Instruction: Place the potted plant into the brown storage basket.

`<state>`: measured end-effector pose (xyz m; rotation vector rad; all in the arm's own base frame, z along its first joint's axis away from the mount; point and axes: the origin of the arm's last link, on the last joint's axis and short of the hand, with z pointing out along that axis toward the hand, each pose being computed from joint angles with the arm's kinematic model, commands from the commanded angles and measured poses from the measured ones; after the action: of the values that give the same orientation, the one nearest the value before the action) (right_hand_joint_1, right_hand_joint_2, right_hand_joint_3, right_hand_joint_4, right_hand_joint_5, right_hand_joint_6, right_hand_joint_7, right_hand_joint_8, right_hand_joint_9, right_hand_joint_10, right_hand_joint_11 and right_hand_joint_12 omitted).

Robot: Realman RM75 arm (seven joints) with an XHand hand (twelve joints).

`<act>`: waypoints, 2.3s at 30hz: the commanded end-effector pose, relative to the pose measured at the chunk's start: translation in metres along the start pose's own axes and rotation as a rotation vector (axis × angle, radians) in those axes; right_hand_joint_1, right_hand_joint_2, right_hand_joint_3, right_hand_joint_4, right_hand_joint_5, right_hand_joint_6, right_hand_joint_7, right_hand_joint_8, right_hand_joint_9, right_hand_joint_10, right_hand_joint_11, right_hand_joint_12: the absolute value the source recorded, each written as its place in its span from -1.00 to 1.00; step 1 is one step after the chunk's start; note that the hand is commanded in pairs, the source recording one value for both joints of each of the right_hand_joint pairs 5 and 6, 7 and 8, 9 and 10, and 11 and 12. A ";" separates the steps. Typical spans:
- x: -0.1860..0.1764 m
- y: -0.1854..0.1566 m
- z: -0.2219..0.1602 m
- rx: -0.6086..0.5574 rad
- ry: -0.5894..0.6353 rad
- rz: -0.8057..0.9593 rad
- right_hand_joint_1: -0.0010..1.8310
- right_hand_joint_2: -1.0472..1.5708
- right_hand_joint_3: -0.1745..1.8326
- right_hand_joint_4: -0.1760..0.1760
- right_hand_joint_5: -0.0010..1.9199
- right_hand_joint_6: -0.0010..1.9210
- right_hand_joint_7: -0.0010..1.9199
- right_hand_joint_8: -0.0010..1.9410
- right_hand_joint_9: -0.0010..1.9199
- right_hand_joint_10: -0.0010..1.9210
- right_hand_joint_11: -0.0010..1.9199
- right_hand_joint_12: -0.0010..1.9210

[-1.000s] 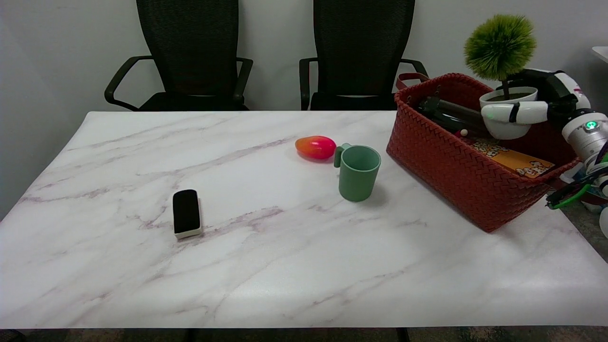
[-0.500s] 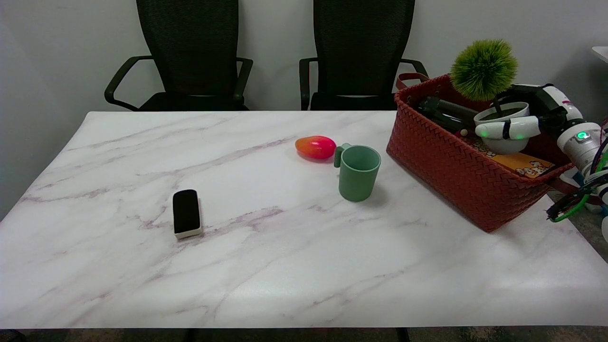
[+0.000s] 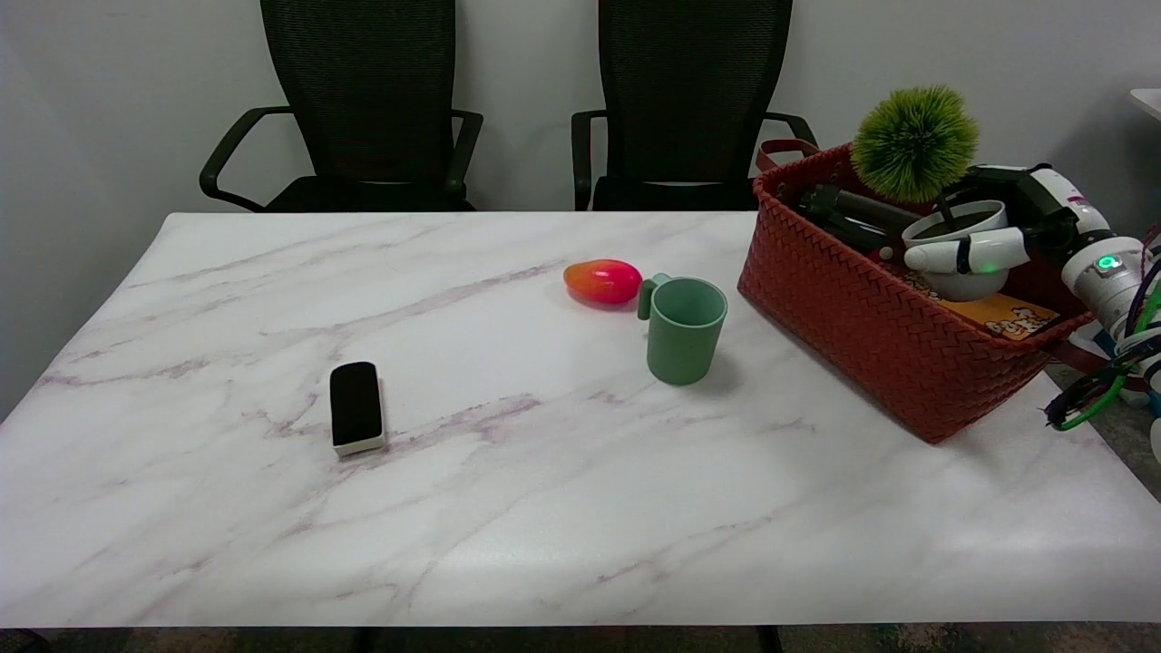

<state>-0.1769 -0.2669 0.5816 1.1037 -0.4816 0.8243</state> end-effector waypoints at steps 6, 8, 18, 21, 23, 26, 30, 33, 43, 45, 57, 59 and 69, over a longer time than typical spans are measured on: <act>0.000 -0.001 -0.002 0.001 0.000 -0.009 0.52 0.31 0.05 0.00 -0.40 -0.40 0.02 0.01 -0.27 -0.27 -0.09 -0.09; 0.000 0.000 -0.002 0.000 0.000 -0.009 0.52 0.26 0.12 0.00 -0.40 -0.40 -0.01 -0.02 -0.36 -0.36 -0.13 -0.13; 0.000 0.003 -0.003 -0.003 0.003 0.029 0.50 0.10 0.40 0.00 -0.41 -0.41 -0.31 -0.31 -0.46 -0.46 -0.36 -0.36; 0.000 0.003 -0.003 -0.003 0.002 0.029 0.50 0.05 0.46 0.00 -0.42 -0.42 -0.54 -0.54 -0.50 -0.50 -0.39 -0.39; 0.000 0.003 -0.003 -0.003 0.002 0.029 0.50 0.04 0.46 0.00 -0.43 -0.43 -0.61 -0.61 -0.52 -0.52 -0.42 -0.42; -0.001 0.003 -0.003 -0.005 0.001 0.029 0.49 0.04 0.45 0.00 -0.44 -0.44 -0.63 -0.63 -0.53 -0.53 -0.50 -0.50; -0.001 0.003 -0.003 -0.005 -0.001 0.029 0.49 0.04 0.45 0.00 -0.44 -0.44 -0.65 -0.65 -0.57 -0.57 -0.66 -0.66; -0.002 0.004 -0.003 -0.005 -0.002 0.029 0.49 0.02 0.45 0.00 -0.45 -0.46 -0.67 -0.67 -0.60 -0.60 -0.77 -0.77; -0.004 0.005 -0.003 -0.009 -0.010 0.028 0.43 -0.34 0.62 0.00 -0.83 -0.83 -0.79 -0.79 -0.67 -0.67 -0.83 -0.83; -0.005 0.005 -0.003 -0.009 -0.011 0.028 0.42 -0.42 0.55 0.00 -0.91 -0.91 -0.80 -0.80 -0.69 -0.69 -0.83 -0.83; 0.002 -0.004 -0.002 0.050 0.012 0.074 0.38 -0.48 0.45 0.00 -0.97 -0.97 -0.83 -0.83 -0.74 -0.74 -0.83 -0.83; 0.011 -0.015 -0.002 0.099 0.036 0.079 0.38 -0.47 0.42 0.00 -0.99 -0.99 -0.84 -0.84 -0.72 -0.72 -0.81 -0.81; 0.041 -0.082 -0.008 0.352 0.120 0.138 0.38 -0.26 0.22 0.00 -0.65 -0.65 -0.73 -0.74 -0.57 -0.57 -0.61 -0.61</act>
<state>-0.1603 -0.2649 0.5793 1.1541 -0.4609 0.9247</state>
